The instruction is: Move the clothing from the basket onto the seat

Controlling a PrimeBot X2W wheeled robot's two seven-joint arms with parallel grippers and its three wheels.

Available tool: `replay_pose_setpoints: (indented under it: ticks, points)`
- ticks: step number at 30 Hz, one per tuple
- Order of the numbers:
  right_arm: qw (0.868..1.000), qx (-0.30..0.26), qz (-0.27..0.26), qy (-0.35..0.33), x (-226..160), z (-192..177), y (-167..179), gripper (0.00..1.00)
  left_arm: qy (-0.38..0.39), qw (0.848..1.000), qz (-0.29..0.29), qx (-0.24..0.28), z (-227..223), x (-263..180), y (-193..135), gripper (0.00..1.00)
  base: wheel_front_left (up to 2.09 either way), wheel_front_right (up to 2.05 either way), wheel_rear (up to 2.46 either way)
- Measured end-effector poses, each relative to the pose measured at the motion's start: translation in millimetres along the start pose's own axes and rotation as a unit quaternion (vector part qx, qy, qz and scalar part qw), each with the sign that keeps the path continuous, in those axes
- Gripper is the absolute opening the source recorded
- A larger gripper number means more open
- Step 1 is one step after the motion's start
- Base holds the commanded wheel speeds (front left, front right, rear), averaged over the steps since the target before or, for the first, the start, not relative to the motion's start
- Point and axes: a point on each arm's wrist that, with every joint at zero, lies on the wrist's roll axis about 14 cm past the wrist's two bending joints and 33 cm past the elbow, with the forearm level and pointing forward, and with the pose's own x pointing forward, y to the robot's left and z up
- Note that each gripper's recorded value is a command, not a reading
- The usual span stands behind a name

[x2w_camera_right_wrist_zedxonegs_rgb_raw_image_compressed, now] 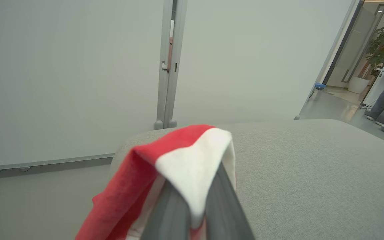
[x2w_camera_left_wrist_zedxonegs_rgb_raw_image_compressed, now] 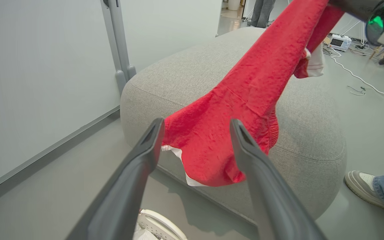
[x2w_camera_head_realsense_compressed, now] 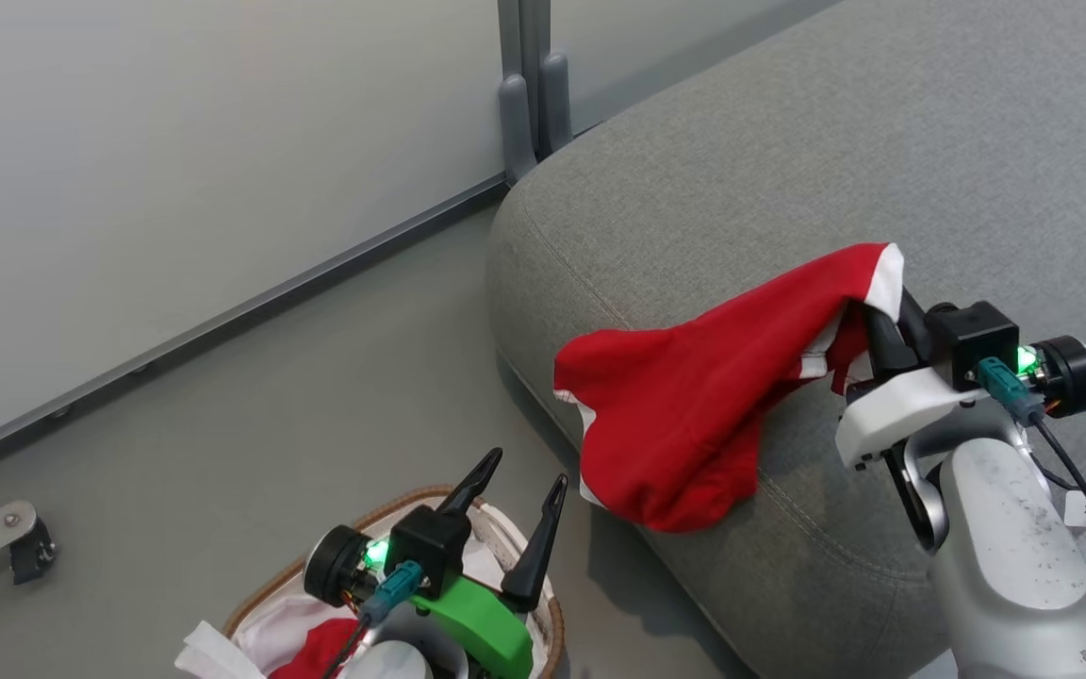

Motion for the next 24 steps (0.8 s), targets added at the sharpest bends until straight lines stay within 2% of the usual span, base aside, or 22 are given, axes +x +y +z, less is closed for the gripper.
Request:
replay_pose_setpoints:
  ticks: [3,8,13,18,21,24]
  points:
    - [1.000,-0.004,-0.011,-0.002,8,1,-7,0.00,0.006,1.000,-0.005,-0.007,-7,3,1,1.00,0.00,0.00,0.00]
    - [0.999,-0.028,-0.009,-0.036,44,24,-5,0.00,0.009,1.000,-0.001,-0.008,-13,8,16,1.00,0.00,0.00,0.00]
    - [0.993,-0.067,0.000,-0.094,97,66,-3,0.00,0.014,1.000,0.013,-0.003,-20,8,44,1.00,0.00,0.00,0.00]
    - [0.981,-0.116,-0.011,-0.155,155,113,-13,0.00,0.009,1.000,0.030,-0.005,-25,12,74,1.00,0.00,0.00,0.00]
    - [0.978,-0.132,-0.023,-0.159,182,115,-21,0.00,0.007,0.999,0.037,-0.009,-30,14,89,1.00,0.00,0.00,0.00]
    - [0.979,-0.141,-0.028,-0.147,219,100,-19,0.00,-0.001,0.999,0.052,-0.016,-35,18,112,1.00,0.00,0.00,0.00]
